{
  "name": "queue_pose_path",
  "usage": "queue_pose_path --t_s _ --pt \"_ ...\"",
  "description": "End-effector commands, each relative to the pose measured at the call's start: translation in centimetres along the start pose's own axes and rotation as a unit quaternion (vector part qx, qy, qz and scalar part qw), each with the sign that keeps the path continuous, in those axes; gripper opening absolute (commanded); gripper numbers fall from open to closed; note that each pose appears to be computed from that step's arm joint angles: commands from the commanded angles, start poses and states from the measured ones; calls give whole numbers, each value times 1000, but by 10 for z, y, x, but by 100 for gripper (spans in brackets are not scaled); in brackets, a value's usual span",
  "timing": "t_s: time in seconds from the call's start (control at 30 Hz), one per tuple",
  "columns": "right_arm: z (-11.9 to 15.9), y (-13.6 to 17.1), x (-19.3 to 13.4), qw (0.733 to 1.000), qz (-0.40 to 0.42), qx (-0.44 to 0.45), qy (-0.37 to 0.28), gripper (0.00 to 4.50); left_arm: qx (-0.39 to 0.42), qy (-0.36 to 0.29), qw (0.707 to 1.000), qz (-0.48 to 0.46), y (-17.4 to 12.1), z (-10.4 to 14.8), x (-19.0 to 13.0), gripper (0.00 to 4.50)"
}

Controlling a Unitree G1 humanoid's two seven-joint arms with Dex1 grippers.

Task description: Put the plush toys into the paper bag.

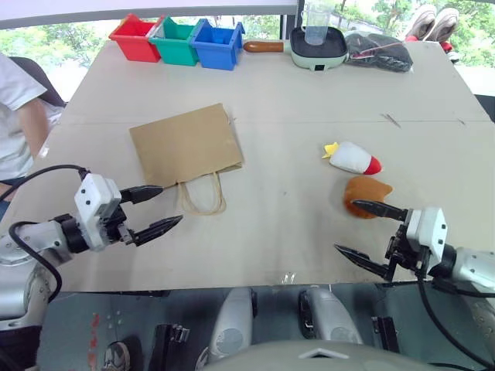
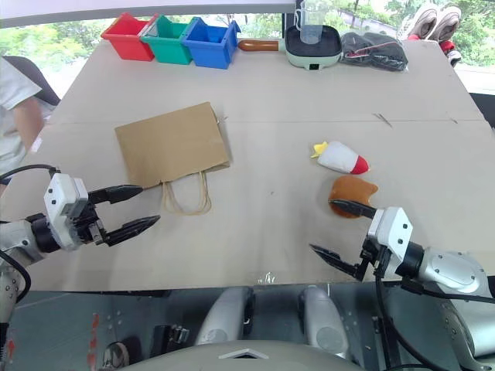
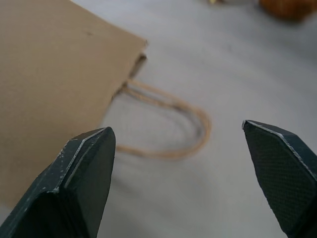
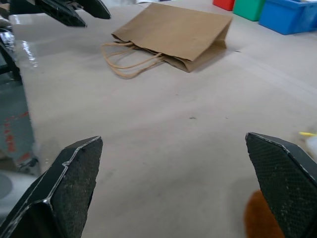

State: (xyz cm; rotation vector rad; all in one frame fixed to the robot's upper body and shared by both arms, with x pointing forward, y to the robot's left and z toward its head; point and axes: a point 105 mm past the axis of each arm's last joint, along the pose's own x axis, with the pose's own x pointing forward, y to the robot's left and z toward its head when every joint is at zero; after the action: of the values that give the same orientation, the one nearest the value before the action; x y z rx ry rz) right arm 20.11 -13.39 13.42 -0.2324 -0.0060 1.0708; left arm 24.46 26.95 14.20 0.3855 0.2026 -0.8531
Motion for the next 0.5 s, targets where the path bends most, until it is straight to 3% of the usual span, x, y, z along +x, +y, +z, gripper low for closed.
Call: queue_pose_path --t_s 0.03,0.3,0.4,0.5 --pt "5 4 4 1000 6 -26 -5 450 83 25 996 -35 -3 -1 8 443" --pt "4 10 10 1000 -9 -25 -11 450 171 32 984 -46 2 -7 37 443" --pt "8 10 12 999 -14 -22 -23 450 173 27 983 -52 4 -7 40 358" --pt "2 10 11 999 -19 -25 -11 450 162 20 985 -61 4 -7 40 215"
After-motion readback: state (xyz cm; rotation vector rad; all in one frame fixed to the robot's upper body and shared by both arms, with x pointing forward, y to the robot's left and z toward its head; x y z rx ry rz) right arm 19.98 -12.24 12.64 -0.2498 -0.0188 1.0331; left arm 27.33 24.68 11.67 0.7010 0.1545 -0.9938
